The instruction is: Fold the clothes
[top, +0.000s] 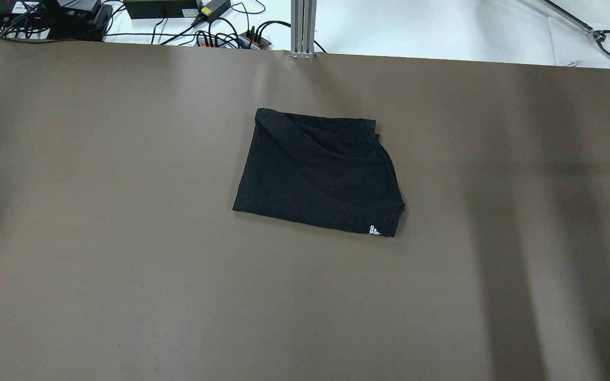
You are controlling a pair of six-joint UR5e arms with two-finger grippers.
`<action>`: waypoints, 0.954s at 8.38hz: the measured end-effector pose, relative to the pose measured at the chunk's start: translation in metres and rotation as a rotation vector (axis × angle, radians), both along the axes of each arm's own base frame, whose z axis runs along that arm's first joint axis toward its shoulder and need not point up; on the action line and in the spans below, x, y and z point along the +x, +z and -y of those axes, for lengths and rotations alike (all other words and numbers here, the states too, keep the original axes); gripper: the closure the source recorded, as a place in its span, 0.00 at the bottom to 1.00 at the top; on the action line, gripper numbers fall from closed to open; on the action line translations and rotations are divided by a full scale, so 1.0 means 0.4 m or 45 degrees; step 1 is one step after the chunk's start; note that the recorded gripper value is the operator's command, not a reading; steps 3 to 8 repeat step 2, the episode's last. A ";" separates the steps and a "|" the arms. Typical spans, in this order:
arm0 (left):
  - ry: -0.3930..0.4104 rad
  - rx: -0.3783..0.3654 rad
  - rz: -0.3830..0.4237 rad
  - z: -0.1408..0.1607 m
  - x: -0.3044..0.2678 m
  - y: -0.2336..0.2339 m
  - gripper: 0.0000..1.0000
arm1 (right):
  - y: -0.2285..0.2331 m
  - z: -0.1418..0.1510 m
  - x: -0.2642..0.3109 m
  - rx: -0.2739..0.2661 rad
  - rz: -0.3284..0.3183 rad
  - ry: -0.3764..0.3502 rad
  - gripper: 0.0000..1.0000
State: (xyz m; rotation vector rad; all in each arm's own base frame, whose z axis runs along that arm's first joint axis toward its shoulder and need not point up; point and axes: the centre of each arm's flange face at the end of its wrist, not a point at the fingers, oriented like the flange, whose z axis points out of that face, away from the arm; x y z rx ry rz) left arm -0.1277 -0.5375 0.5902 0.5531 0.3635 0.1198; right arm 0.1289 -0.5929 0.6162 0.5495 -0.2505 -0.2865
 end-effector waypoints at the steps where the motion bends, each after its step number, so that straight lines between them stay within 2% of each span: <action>1: 0.004 -0.005 -0.005 -0.019 -0.034 0.020 0.06 | -0.003 -0.046 0.027 0.012 0.001 0.019 0.06; 2: 0.001 -0.017 -0.005 -0.038 -0.051 0.041 0.06 | -0.027 -0.102 0.038 0.034 0.004 0.035 0.06; 8: 0.001 -0.017 -0.005 -0.038 -0.051 0.041 0.06 | -0.027 -0.102 0.038 0.034 0.004 0.035 0.06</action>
